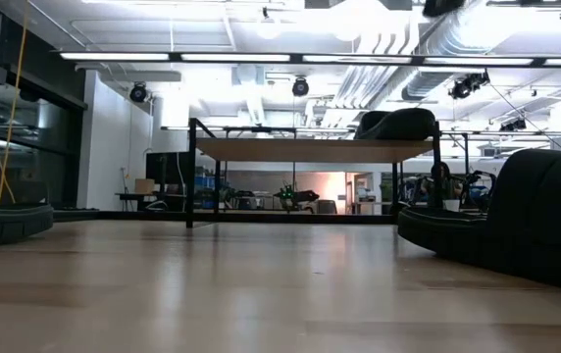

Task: Pick and place slides into the shelf
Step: Put the black slide on the shelf

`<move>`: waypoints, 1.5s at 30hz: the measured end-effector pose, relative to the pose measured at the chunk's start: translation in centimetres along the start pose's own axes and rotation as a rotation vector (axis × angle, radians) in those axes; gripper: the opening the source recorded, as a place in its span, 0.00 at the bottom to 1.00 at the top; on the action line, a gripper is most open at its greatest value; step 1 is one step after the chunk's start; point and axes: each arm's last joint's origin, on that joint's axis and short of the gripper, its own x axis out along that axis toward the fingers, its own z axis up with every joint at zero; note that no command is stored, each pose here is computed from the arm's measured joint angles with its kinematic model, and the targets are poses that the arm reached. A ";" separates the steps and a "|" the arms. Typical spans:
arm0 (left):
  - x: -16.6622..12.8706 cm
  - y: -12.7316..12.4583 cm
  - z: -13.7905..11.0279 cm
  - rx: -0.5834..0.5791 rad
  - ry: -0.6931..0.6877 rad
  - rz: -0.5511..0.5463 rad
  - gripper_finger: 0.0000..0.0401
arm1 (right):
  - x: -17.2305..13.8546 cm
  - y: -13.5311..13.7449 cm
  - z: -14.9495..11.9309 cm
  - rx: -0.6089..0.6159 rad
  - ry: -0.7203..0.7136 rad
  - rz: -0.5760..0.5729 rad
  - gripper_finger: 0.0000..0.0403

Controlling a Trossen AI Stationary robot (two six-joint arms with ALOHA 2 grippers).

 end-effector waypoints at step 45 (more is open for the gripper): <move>2.7 -2.0 3.0 0.438 -0.207 0.021 0.44 | 4.9 0.9 2.0 0.062 0.060 0.119 0.00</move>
